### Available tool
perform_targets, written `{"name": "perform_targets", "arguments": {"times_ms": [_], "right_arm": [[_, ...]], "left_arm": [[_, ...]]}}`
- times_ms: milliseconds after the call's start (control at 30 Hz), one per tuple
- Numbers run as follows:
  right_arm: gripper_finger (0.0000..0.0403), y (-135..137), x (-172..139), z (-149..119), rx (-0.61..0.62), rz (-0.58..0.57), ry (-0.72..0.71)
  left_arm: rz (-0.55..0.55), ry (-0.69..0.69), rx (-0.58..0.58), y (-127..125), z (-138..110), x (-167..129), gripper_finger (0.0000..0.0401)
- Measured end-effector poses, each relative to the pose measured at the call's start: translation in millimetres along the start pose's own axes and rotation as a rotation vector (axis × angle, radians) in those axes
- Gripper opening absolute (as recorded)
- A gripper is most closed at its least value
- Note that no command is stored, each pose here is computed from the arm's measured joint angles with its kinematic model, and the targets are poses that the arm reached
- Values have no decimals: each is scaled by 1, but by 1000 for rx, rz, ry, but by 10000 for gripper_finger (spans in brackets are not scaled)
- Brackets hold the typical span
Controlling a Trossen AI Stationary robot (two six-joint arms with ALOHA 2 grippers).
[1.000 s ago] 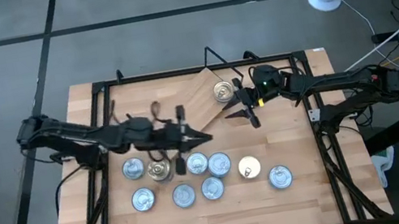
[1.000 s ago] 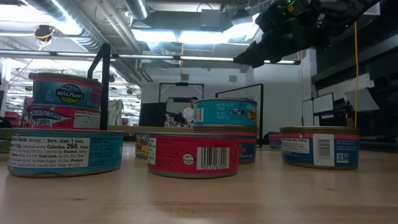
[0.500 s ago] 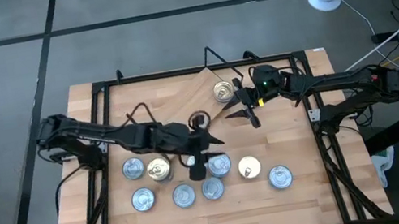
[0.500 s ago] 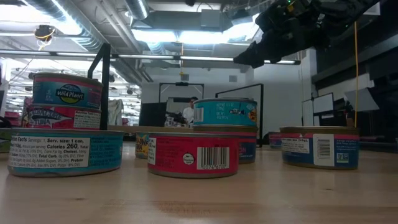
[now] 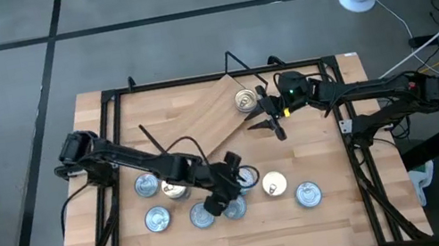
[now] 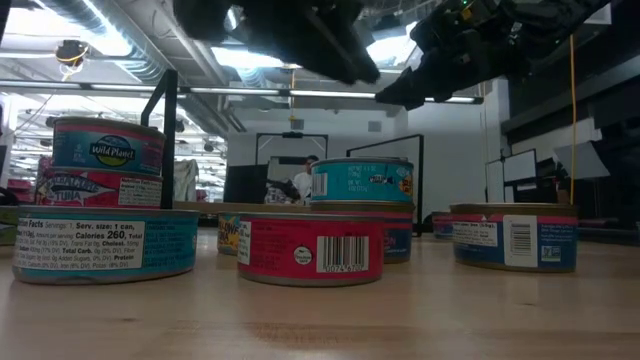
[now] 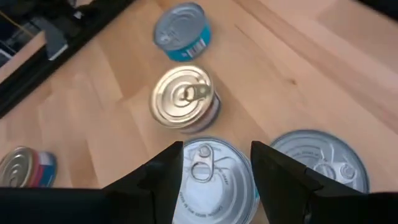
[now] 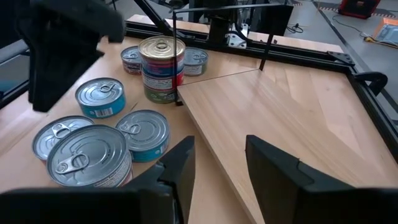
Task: Stack canned seafood by type on shelf
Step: Put the yellow blue tuna can on the shelf
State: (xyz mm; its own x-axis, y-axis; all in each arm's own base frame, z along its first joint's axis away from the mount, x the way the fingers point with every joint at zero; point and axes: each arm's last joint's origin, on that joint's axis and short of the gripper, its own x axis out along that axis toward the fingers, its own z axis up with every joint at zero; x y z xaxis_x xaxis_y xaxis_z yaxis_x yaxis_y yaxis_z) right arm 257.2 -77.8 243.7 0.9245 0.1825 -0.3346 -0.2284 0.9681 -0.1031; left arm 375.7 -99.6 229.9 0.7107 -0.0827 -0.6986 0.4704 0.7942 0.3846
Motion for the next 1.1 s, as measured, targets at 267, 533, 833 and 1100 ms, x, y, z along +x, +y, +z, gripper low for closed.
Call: {"name": "perform_targets", "arguments": {"times_ms": [267,533,833,1100], "right_arm": [[143,0,0,0,1,0,2],[143,0,0,0,1,0,2],[143,0,0,-1,3,0,5],[143,1,0,-2,12,5,22]], "left_arm": [[-62,128,37,-8,-13,3,184],[-91,189,47,-16,-26,11,184],[-76,199,68,-18,-29,20,184],[-46,250,154,-21,-34,29,180]]}}
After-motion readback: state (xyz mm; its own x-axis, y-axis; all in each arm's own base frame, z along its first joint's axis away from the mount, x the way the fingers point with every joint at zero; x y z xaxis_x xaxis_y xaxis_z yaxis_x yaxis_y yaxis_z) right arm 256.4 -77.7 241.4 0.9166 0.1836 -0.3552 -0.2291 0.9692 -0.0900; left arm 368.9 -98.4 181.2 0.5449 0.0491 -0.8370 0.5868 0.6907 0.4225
